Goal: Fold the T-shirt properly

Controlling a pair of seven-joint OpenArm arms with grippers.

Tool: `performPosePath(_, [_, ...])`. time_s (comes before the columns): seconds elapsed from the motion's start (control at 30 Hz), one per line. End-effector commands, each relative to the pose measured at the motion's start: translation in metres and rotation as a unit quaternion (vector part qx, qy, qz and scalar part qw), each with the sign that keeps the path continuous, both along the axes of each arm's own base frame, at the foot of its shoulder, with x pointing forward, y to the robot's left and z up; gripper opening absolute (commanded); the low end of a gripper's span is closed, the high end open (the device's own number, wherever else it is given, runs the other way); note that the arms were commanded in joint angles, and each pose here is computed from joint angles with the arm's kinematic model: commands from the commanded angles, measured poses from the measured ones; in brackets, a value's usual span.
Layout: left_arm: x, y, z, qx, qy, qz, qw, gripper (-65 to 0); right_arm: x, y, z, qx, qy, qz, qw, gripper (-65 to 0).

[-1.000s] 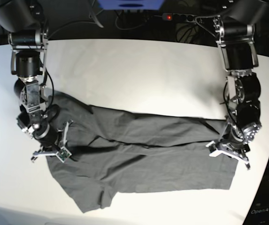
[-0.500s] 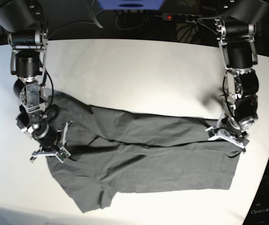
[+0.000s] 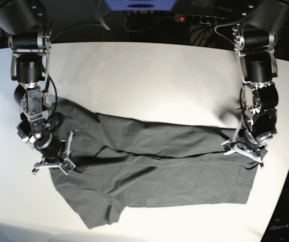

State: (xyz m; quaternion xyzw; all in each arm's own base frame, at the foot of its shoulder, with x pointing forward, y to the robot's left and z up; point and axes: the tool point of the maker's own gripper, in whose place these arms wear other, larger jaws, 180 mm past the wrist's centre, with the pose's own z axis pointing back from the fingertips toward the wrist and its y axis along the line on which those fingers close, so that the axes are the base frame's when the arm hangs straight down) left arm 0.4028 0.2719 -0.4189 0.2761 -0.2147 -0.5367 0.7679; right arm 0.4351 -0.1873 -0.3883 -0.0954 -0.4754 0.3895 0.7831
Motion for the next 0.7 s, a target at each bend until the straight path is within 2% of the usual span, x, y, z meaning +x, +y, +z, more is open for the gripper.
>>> performPosePath(0.0, [0.013, 0.006, 0.015, 0.006, -0.020, 0.001, 1.000, -62.4, 0.014, -0.005, 0.024, 0.001, -0.035, -0.001, 0.9994, -64.7])
performPosePath(0.07, [0.023, 0.007, 0.018, 0.001, -0.035, 0.008, 0.999, -62.4, 0.014, -0.005, 0.024, 0.001, -0.035, -0.001, 0.9994, -64.7])
performPosePath(0.13, [0.049, 0.012, 0.037, 0.005, -0.090, 0.021, 0.996, -62.4, 0.014, -0.005, 0.024, 0.001, -0.035, -0.001, 0.9994, -64.7])
performPosePath(0.2, [0.075, 0.019, 0.059, 0.000, -0.166, 0.045, 0.985, -62.4, 0.014, -0.005, 0.024, 0.001, -0.035, -0.001, 0.9994, -64.7])
performPosePath(0.3, [0.103, 0.028, 0.096, -0.006, -0.252, 0.076, 0.965, -62.5, 0.014, -0.005, 0.024, 0.001, -0.034, -0.001, 0.9994, -64.7])
performPosePath(0.47, [0.119, 0.026, 0.149, -0.027, -0.332, 0.086, 0.939, -62.5, 0.007, -0.005, 0.015, 0.000, -0.025, -0.001, 0.9997, -64.7])
performPosePath(0.57, [0.112, 0.026, 0.150, -0.020, -0.335, 0.080, 0.938, -62.5, 0.007, -0.005, 0.014, 0.000, -0.024, -0.001, 0.9997, -64.7])
performPosePath(0.67, [0.100, 0.019, 0.127, -0.029, -0.283, 0.063, 0.957, -62.5, 0.007, -0.005, 0.015, 0.000, -0.024, 0.000, 0.9997, -64.7])
